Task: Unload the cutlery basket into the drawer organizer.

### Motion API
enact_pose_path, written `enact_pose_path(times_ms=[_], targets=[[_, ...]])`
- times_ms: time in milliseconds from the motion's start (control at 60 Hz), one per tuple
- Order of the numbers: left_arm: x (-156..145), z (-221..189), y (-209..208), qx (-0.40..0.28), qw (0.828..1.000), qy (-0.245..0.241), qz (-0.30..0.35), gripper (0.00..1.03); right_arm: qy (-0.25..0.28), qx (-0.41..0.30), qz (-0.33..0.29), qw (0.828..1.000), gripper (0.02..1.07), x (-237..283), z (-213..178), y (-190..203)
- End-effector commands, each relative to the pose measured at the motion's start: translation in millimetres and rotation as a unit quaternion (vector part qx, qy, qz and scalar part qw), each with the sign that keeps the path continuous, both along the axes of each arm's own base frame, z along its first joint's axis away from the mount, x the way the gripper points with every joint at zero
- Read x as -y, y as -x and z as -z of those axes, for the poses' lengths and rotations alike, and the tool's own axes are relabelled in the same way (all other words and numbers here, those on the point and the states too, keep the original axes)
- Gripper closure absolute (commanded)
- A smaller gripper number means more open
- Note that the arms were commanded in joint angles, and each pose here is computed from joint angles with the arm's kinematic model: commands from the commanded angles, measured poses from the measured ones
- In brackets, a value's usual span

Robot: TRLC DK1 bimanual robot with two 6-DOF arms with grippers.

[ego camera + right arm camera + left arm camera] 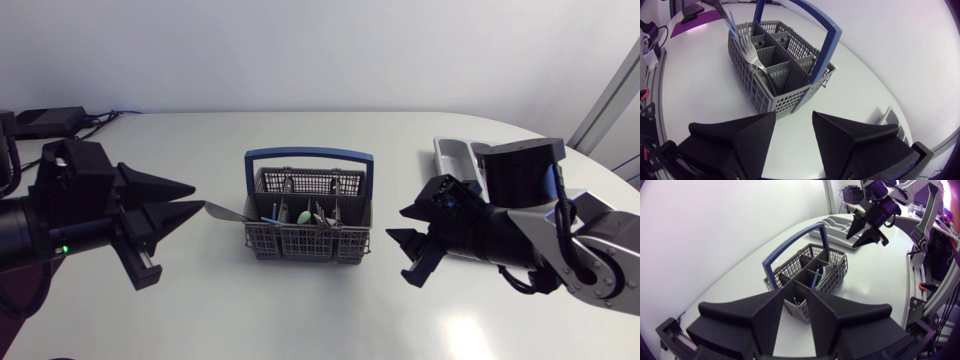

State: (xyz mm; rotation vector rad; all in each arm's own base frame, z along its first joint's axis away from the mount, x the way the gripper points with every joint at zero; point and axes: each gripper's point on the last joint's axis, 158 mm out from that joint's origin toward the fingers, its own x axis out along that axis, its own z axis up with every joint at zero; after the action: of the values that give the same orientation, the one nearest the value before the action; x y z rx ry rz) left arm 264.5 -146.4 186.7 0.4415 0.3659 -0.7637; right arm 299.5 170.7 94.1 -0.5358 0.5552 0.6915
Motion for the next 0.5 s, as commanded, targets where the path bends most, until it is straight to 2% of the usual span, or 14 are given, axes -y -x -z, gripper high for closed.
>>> enact_pose_path(times_ms=[0, 217, 267, 483], targets=[[-11.0, 23.5, 3.9, -0.028, 0.999, -0.009, -0.015, 0.69, -0.003, -0.007, 0.008, 1.000, 0.51, 2.9, 5.2, 6.1], [-15.8, 54.5, 17.9, -0.076, 0.997, -0.009, -0.022, 0.66, -0.006, -0.010, 0.006, 1.000, 0.51, 1.4, 6.5, 11.1], [-14.9, 68.9, 22.7, -0.087, 0.996, -0.012, -0.017, 0.61, -0.007, -0.011, 0.005, 1.000, 0.52, 0.6, 7.5, 12.9], [-1.2, 85.1, 6.9, -0.085, 0.996, -0.006, -0.005, 0.58, -0.004, -0.012, 0.004, 1.000, 0.51, -1.7, 8.7, 14.0]])
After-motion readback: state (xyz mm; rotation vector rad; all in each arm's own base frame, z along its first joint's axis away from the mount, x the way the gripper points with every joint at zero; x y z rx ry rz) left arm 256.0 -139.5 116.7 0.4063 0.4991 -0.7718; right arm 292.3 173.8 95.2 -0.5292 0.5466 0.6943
